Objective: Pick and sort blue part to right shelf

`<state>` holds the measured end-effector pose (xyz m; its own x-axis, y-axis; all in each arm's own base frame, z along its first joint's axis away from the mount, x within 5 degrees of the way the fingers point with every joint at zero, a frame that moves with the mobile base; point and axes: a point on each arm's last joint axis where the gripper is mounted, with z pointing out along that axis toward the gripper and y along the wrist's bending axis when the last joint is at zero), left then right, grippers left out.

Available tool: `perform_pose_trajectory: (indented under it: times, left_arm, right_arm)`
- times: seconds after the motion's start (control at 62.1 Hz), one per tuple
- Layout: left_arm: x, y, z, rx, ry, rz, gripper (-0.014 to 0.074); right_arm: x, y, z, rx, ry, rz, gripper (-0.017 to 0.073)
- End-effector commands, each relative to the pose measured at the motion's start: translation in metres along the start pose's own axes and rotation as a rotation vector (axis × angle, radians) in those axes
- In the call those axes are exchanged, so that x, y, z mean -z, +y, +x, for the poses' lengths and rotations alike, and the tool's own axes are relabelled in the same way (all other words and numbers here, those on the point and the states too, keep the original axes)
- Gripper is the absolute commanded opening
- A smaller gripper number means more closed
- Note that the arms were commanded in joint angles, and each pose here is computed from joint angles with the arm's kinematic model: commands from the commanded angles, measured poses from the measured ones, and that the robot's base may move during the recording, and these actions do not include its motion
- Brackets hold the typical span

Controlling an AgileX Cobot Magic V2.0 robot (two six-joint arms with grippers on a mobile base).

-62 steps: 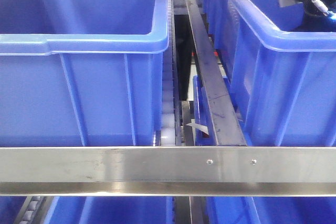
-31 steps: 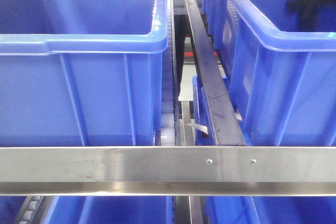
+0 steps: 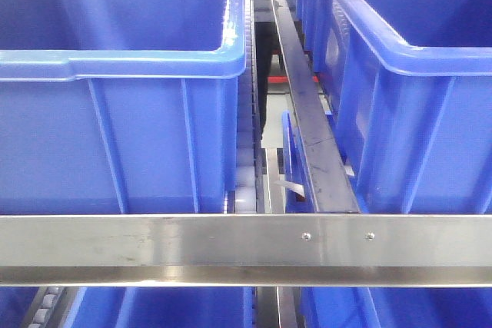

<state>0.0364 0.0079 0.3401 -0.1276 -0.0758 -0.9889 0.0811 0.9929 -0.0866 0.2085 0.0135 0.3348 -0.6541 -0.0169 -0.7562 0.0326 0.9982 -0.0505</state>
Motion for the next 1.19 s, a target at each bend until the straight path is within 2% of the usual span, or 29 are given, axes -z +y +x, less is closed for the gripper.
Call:
perform_pose_trajectory:
  times: [0.0, 0.338, 0.661, 1.176]
  left_arm:
    - [0.001, -0.003, -0.013, -0.006, -0.082, 0.024, 0.0125]
    - [0.001, -0.003, -0.013, -0.007, -0.082, 0.024, 0.0125]
    - [0.001, -0.002, -0.013, -0.008, -0.081, 0.023, 0.0125]
    - [0.0, -0.002, -0.011, -0.009, -0.075, 0.022, 0.0125]
  right_arm:
    - [0.028, -0.005, 0.007, -0.001, -0.178, -0.021, 0.0038]
    - [0.096, -0.017, 0.077, -0.03, -0.536, -0.066, 0.0038]
    - [0.145, -0.023, 0.094, -0.051, -0.857, -0.1, 0.0038]
    - [0.146, -0.023, 0.093, -0.05, -0.87, -0.103, 0.0038]
